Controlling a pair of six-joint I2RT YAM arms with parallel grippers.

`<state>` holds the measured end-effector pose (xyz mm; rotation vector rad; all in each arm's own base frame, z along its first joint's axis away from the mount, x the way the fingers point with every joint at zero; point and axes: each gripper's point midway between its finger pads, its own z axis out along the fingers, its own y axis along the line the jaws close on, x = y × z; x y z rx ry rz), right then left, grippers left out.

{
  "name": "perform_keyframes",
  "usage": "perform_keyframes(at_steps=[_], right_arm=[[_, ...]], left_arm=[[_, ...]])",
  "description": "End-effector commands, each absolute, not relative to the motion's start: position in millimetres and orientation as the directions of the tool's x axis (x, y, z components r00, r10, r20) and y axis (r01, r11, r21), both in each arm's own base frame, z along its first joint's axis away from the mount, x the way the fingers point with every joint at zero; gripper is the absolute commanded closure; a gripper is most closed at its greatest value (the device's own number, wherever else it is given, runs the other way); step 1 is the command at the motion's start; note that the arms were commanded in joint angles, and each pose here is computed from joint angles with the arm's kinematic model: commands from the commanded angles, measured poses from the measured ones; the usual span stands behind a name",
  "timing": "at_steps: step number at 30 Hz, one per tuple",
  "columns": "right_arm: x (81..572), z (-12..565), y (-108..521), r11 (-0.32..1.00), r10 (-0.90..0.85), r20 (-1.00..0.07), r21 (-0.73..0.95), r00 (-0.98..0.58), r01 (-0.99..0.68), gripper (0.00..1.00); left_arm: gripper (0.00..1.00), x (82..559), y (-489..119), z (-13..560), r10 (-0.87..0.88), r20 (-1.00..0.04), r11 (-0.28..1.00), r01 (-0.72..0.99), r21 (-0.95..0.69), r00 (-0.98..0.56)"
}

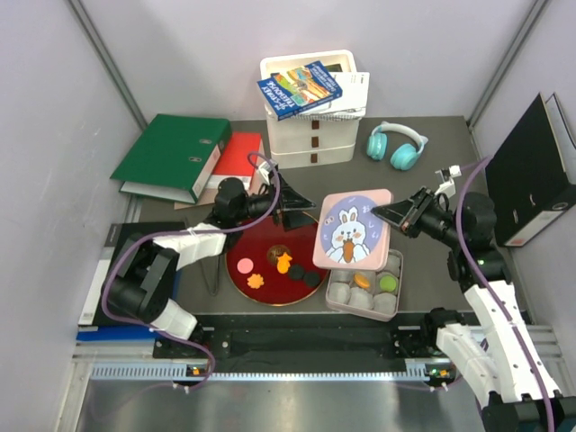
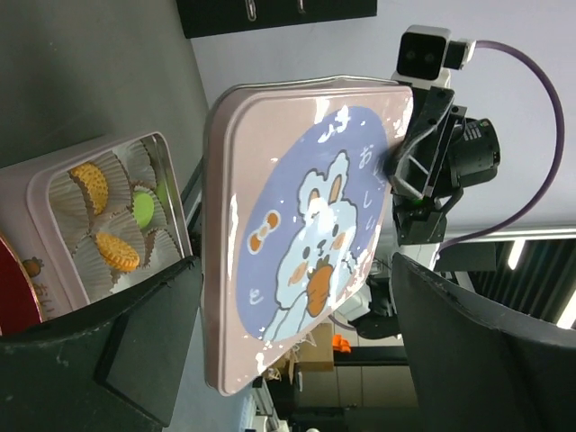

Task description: Pack the cookies

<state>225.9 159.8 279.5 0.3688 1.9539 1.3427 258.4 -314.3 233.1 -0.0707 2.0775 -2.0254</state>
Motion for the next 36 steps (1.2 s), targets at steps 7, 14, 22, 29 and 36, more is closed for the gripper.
perform_keyframes(at_steps=[7,14,22,29,36], right_arm=[[231.7,307.8,170.4,0.271,0.611,-0.379,0.925,-0.695,-0.266,1.0],[231.3,286.1,168.5,0.321,0.594,-0.373,0.922,-0.713,-0.215,1.0],[227.6,256.1,168.0,0.351,0.578,-0.327,0.927,-0.748,-0.134,1.0],[225.8,233.7,163.8,0.414,0.562,-0.325,0.907,-0.761,-0.081,1.0],[226.1,231.2,157.8,0.468,0.559,-0.351,0.881,-0.751,-0.063,0.75]], left_arm=[[0.14,247.1,-333.8,255.3,-0.121,-0.195,-0.134,0.211,-0.968,-0.973],[0.35,243.4,-334.2,266.2,-0.11,-0.22,-0.186,0.237,-0.953,-0.969],[0.53,237.3,-332.2,273.3,-0.086,-0.234,-0.23,0.248,-0.941,-0.968],[0.67,232.3,-332.2,272.0,-0.053,-0.24,-0.232,0.246,-0.941,-0.969],[0.79,227.9,-331.5,269.3,-0.03,-0.25,-0.218,0.251,-0.943,-0.968]])
